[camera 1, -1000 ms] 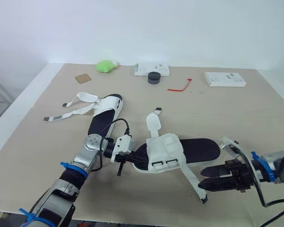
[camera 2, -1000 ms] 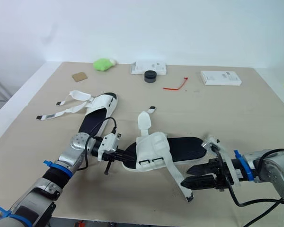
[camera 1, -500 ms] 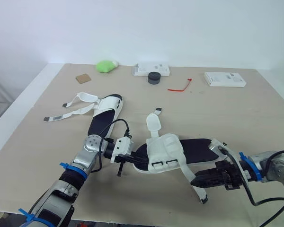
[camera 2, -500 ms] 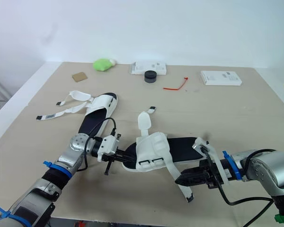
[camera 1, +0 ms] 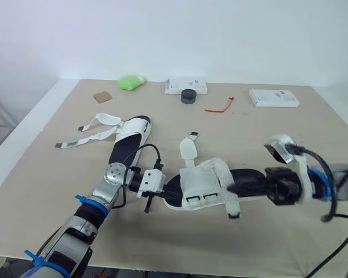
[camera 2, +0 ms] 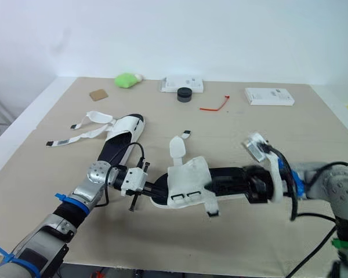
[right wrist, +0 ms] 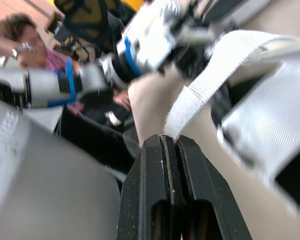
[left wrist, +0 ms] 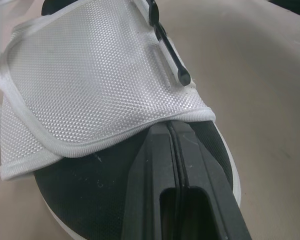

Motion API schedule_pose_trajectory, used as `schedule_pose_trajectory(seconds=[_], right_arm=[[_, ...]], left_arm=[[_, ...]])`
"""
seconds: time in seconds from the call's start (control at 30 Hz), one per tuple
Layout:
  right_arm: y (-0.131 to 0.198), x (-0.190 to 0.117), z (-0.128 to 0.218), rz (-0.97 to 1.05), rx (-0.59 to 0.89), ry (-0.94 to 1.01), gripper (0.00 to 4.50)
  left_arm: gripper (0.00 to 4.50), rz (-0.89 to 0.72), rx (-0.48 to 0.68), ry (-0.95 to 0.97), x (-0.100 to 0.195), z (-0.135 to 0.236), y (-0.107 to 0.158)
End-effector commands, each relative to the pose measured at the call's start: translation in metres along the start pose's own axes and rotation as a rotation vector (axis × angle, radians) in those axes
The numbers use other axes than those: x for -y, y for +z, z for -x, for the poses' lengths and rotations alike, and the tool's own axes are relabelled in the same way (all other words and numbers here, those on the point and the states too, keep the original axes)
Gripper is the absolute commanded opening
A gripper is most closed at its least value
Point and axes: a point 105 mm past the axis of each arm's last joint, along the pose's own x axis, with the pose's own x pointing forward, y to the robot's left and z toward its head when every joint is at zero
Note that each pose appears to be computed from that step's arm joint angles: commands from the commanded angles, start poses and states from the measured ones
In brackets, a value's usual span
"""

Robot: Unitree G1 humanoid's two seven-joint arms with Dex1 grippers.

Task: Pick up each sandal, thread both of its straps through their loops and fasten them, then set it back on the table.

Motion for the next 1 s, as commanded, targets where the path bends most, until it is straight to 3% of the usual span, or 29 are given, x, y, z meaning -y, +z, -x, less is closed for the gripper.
schedule_pose_trajectory(seconds=[0.03,0.2,0.67,1.0], right_arm=[[0.028,0.022,-0.002,-0.015,0.09,-0.142,0.16],[0.055,0.043,-0.016,-0.137,0.136,-0.205,0.16],[0.029,0.063,-0.028,-0.364,-0.083,-0.325,0.16],[0.041,0.052,-0.035,-0.379,-0.124,-0.312,0.16]], left_arm=[[0.0,0.22,-0.21,-0.15,0.05,-0.002,-0.06],[0.0,0.244,-0.19,-0.127,0.046,-0.002,-0.058],[0.0,0.249,-0.187,-0.124,0.049,-0.001,-0.057],[0.0,0.327,-0.149,-0.076,0.045,-0.005,-0.056]])
